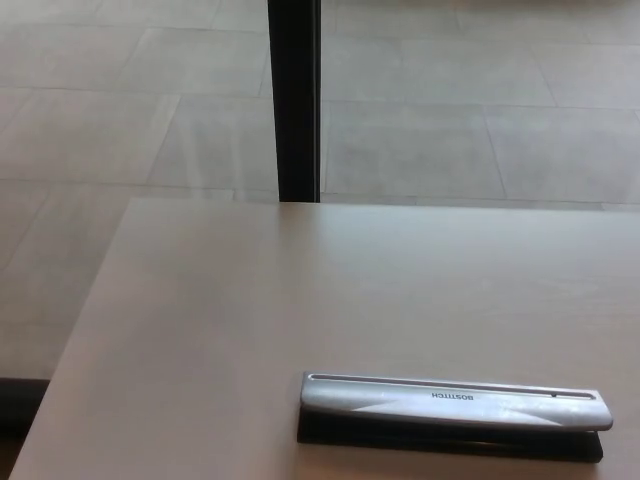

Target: A hole pucnch is kept on the middle on the desk infront of the robot and the robot uses both its hands as fists to press on it and use it

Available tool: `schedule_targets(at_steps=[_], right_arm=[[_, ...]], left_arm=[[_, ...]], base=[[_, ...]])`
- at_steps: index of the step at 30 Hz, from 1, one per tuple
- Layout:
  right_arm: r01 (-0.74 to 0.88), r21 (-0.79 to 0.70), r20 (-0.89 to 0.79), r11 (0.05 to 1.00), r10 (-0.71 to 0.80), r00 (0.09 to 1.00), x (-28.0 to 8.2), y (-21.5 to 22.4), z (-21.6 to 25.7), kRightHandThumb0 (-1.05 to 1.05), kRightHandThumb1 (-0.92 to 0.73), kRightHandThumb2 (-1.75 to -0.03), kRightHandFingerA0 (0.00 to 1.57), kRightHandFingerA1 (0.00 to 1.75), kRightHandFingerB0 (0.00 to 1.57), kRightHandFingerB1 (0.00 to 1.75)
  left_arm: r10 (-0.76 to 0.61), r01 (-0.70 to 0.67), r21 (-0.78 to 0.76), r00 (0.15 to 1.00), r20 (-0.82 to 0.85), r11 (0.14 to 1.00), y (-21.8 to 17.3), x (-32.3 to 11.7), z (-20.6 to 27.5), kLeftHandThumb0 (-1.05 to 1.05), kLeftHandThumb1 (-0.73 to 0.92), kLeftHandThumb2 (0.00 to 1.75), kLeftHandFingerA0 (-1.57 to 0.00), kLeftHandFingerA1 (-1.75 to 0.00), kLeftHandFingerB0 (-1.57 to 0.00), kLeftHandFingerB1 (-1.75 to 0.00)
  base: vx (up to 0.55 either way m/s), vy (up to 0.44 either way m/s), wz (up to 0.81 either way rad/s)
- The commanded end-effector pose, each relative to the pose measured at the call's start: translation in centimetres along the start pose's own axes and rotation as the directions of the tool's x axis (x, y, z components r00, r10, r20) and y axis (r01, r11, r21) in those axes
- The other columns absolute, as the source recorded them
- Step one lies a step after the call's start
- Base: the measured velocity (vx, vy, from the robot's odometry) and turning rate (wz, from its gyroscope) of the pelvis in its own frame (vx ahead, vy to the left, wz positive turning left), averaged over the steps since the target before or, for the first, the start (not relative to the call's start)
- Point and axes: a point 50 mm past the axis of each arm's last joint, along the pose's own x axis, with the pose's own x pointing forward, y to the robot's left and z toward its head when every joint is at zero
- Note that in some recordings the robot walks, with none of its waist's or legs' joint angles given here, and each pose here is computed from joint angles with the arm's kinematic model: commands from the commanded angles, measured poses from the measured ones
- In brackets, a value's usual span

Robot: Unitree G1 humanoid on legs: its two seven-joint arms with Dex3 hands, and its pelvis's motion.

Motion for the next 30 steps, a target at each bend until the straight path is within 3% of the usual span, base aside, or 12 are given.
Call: schedule_targets(at_steps=[1,4,5,6,11,12,14,15,16,24,25,30], right_arm=[[0.227,0.615,0.045,0.755,-0.321,0.946,0.6,-6.1,5.1,-0.57,-0.72,-0.61,0.77,0.9,0.07,0.46],[0.21,0.709,0.11,0.673,-0.399,0.91,0.4,-7.0,7.5,-0.54,-0.76,-0.62,0.6,1.23,0.14,0.53],[0.247,0.746,0.137,0.619,-0.506,0.852,0.4,-8.2,10.7,-0.53,-0.6,-1.04,0.72,1.06,0.28,0.63],[0.206,0.768,0.19,0.606,-0.523,0.831,0.0,-8.7,13.2,-0.48,-0.78,-0.73,0.88,1.37,0.47,0.64],[-0.029,0.845,0.377,0.534,-0.555,0.741,-2.5,-9.8,21.1,-0.36,-0.6,-0.97,1.1,1.37,0.78,0.72],[-0.172,0.813,0.509,0.556,-0.535,0.675,-4.2,-9.8,24.2,-0.34,-0.47,-1.12,1.15,1.52,0.94,0.85],[-0.187,0.81,0.52,0.556,-0.532,0.668,-4.4,-9.8,24.5,-0.34,-0.47,-1.12,1.15,1.52,0.94,0.85],[-0.26,0.757,0.608,0.599,-0.501,0.616,-5.8,-9.2,26.3,-0.34,-0.38,-1.19,1.1,1.61,0.95,0.98],[-0.326,0.717,0.669,0.617,-0.474,0.573,-7.2,-8.4,27.8,-0.3,-0.34,-1.22,1.07,1.71,0.96,1.12],[-0.583,0.457,0.883,0.672,-0.264,0.387,-13.8,-3.8,31.5,-0.38,-0.35,-1.09,1.09,1.75,1.02,1.12],[-0.673,0.324,0.939,0.665,-0.14,0.314,-15.3,-1.1,31.4,-0.47,-0.4,-0.85,1.14,1.7,1.06,0.91],[-0.731,0.223,0.948,0.645,0.032,0.317,-17.2,4.6,29.7,-0.43,-0.24,-1.18,1.16,1.62,1.04,1.14]], left_arm=[[0.284,-0.282,-0.388,0.957,-0.055,0.877,4.1,-0.3,2.4,-0.25,0.66,0.6,-1.02,-0.66,-0.68,-0.51],[0.363,-0.284,-0.534,0.931,0.047,0.796,5.3,-0.1,5.3,-0.12,0.76,0.63,-0.98,-0.69,-0.72,-0.52],[0.43,-0.255,-0.598,0.887,0.167,0.76,6.2,-0.4,8.9,-0.26,0.76,0.62,-0.91,-1.15,-0.77,-0.54],[0.474,-0.234,-0.665,0.857,0.204,0.709,6.9,-0.4,11.7,-0.45,0.6,0.77,-0.92,-1.45,-0.74,-0.65],[0.571,-0.101,-0.772,0.733,0.369,0.628,9.0,-1.7,20.2,-0.33,0.74,0.65,-0.84,-1.42,-0.85,-0.67],[0.577,0.064,-0.79,0.649,0.497,0.609,8.8,-4.9,25.0,-0.31,0.78,0.65,-0.81,-1.67,-0.6,-0.61],[0.578,0.081,-0.793,0.641,0.506,0.604,8.8,-5.3,25.5,-0.31,0.78,0.65,-0.81,-1.67,-0.6,-0.61],[0.57,0.14,-0.782,0.609,0.552,0.607,8.7,-6.7,28.2,-0.37,0.71,0.71,-0.85,-1.61,-0.78,-1.07],[0.56,0.192,-0.764,0.576,0.596,0.615,8.4,-8.3,30.7,-0.5,0.53,0.8,-1.07,-1.55,-1.03,-1.09],[0.399,0.477,-0.541,0.372,0.838,0.693,3.5,-16.7,37.3,-0.21,0.63,0.9,-0.85,-1.75,-0.7,-1.33],[0.258,0.557,-0.336,0.216,0.942,0.759,0.6,-19.0,37.6,-0.19,0.59,1.16,-0.92,-1.75,-0.71,-1.49],[-0.064,0.679,0.049,-0.003,0.998,0.733,-5.6,-21.7,35.9,-0.16,0.51,1.32,-1.01,-1.75,-0.75,-1.7]], base=[[0.0,0.0,0.0],[0.0,0.0,0.0],[0.0,0.0,0.0],[0.0,0.0,0.0],[0.0,0.0,0.0],[0.0,0.0,0.0],[0.0,0.0,0.0],[0.0,0.0,0.0],[0.0,0.0,0.0],[0.0,0.0,0.0],[0.0,0.0,0.0],[0.0,0.0,0.0]])
